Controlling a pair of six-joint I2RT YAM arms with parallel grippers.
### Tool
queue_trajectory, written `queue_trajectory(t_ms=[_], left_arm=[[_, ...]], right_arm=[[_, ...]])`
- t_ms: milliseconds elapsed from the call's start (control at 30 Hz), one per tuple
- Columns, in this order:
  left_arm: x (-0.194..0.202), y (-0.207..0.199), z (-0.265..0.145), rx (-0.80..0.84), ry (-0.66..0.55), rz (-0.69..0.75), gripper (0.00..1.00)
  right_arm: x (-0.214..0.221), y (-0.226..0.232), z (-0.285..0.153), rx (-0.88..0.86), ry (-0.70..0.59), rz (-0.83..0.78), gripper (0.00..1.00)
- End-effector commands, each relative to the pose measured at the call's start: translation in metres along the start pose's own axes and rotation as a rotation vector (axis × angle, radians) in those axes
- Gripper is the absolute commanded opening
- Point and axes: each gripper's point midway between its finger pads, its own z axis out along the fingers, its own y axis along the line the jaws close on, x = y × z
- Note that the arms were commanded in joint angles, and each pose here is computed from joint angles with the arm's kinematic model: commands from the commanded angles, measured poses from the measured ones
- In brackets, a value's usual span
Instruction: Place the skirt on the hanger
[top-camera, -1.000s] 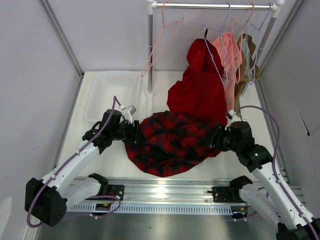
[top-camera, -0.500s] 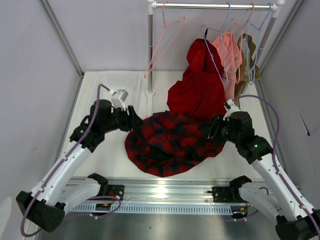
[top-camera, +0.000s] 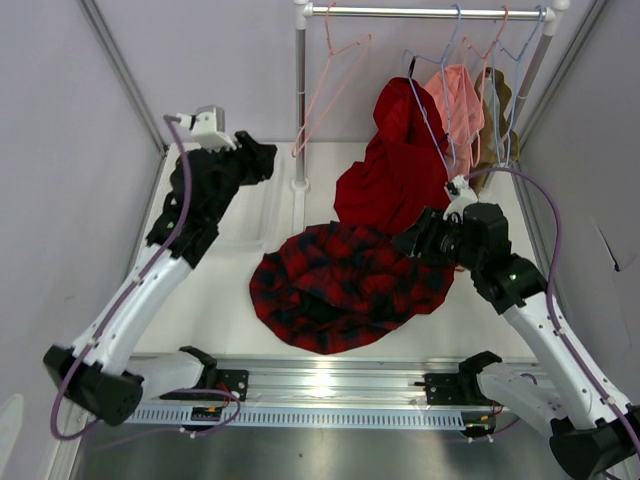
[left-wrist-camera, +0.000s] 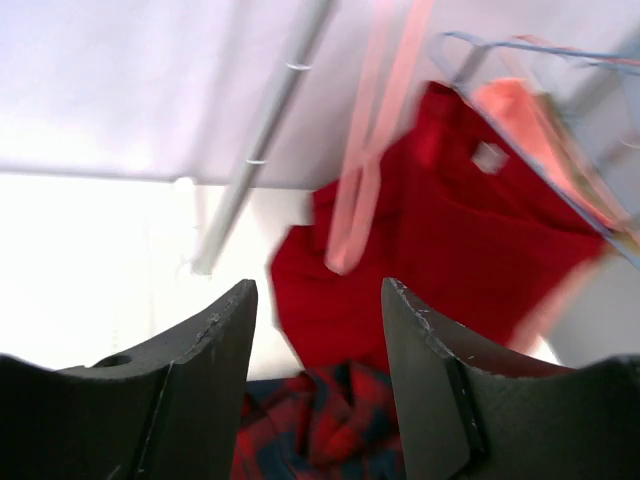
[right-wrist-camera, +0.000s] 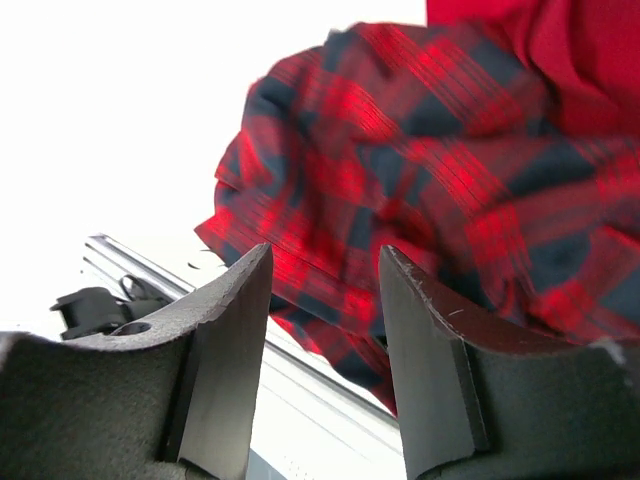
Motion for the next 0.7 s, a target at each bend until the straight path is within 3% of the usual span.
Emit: queue_trajectory(t_ms=[0,333,667], left_arm=[[-0.025,0.014,0.031,-0.131,-0.094,0.004,0.57],[0.004,0.001,0.099,-0.111,0.011,-0.033,0.54],[0.022,-0.018,0.105,-0.051,0.045,-0.073,0.53]], right_arm=[[-0.045,0.038,-0.004,-0.102,-0.111,-0.057,0.52],[-0.155,0.102,0.001,-0.204,-0.374,-0.192,0.57],[-0.247,0.135,0.08,-0.219,-0.508,-0.274,0.65]])
